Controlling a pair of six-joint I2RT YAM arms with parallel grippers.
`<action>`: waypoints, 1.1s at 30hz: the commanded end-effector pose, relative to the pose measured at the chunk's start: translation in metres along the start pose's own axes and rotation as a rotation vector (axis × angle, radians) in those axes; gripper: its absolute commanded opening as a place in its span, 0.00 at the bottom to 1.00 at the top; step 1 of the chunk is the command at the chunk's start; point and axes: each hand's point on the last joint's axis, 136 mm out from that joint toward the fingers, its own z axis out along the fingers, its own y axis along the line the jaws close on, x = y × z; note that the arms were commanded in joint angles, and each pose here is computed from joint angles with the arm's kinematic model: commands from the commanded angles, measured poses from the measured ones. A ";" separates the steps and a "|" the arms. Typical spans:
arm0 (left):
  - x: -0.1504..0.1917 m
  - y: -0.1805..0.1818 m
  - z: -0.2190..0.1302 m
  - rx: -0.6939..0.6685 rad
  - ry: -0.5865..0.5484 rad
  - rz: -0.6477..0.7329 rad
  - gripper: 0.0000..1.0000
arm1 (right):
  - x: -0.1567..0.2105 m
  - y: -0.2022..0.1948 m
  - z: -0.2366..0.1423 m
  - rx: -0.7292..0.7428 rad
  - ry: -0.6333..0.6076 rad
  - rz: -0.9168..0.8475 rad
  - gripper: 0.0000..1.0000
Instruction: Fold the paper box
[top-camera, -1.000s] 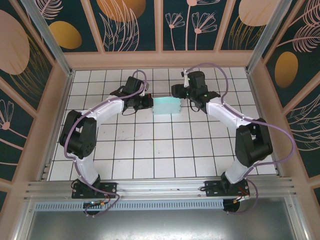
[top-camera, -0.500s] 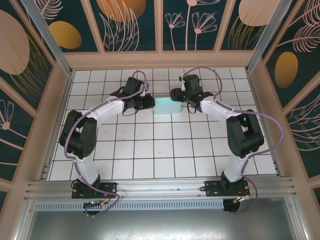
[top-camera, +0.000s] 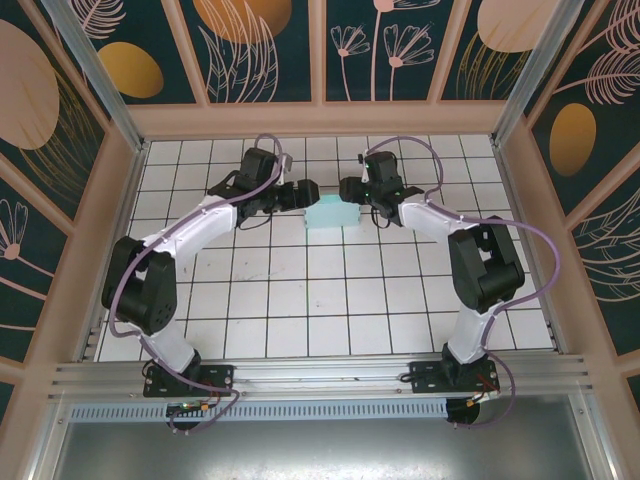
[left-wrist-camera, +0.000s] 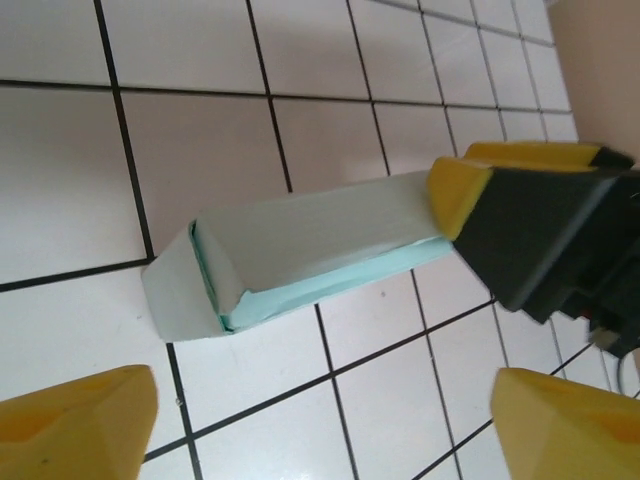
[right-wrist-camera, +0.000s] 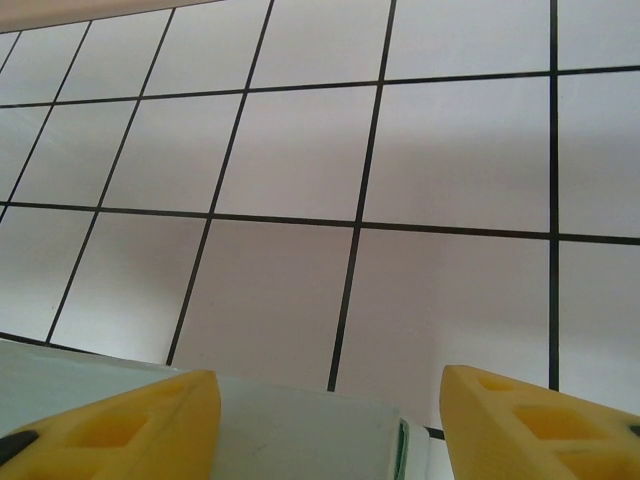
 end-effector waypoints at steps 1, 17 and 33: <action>-0.016 -0.002 -0.002 -0.007 -0.063 -0.019 0.88 | 0.032 -0.005 0.009 0.014 0.081 0.001 0.60; 0.030 0.074 0.053 -0.202 0.066 -0.105 0.24 | 0.026 0.006 -0.004 -0.043 0.066 -0.009 0.59; 0.064 0.094 0.064 -0.209 0.129 -0.127 0.19 | 0.024 0.032 0.000 0.066 0.109 -0.154 0.74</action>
